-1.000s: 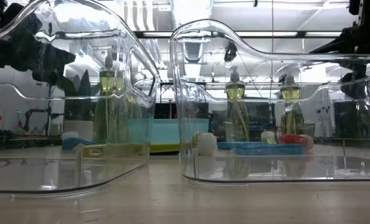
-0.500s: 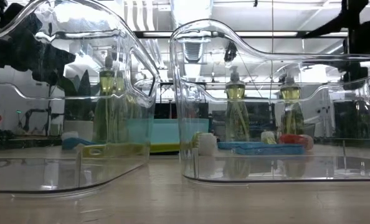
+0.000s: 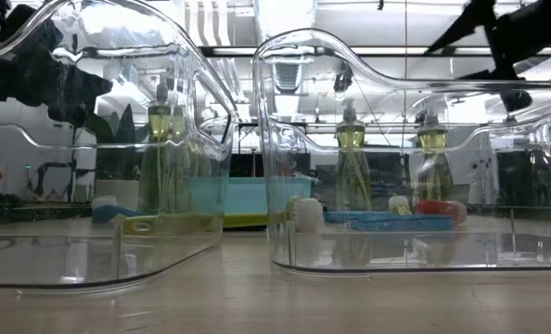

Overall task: Pick & Place Kitchen Sink Supplies
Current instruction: Put the red dish brush into the green bin

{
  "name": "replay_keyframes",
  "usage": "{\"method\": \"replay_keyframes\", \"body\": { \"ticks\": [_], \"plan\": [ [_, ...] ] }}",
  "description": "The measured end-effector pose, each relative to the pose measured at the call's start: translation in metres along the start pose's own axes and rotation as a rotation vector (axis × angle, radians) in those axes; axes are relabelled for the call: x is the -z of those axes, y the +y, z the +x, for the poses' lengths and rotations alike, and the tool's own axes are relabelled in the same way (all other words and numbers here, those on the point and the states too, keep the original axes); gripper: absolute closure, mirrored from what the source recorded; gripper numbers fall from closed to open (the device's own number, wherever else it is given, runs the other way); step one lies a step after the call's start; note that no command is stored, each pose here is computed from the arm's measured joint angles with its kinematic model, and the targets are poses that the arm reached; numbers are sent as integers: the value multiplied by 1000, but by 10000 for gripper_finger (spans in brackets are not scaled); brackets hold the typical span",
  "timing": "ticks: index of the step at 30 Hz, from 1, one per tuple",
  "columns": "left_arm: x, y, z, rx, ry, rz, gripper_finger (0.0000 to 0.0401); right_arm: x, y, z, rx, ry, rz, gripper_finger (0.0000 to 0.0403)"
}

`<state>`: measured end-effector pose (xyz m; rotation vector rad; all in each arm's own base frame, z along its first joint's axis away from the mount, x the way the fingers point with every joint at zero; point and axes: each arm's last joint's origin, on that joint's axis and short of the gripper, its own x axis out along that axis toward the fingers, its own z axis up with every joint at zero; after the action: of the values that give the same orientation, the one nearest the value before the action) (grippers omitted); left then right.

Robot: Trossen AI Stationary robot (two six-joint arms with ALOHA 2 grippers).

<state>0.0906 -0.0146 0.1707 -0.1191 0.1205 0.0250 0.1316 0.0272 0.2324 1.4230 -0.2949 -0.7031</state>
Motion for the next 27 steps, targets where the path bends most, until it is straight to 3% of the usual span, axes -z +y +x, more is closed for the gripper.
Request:
{"method": "replay_keyframes", "body": {
  "ticks": [5,10,16,27],
  "plan": [
    [0,0,0,0,0,0,391,2,2,13,394,91,-68,161],
    [0,0,0,0,-1,0,391,0,9,28,605,86,-169,161],
    [0,0,0,0,-1,0,391,-12,3,48,753,100,-178,161],
    [0,0,0,0,-1,0,391,-44,-10,84,894,111,-203,161]
  ]
}}
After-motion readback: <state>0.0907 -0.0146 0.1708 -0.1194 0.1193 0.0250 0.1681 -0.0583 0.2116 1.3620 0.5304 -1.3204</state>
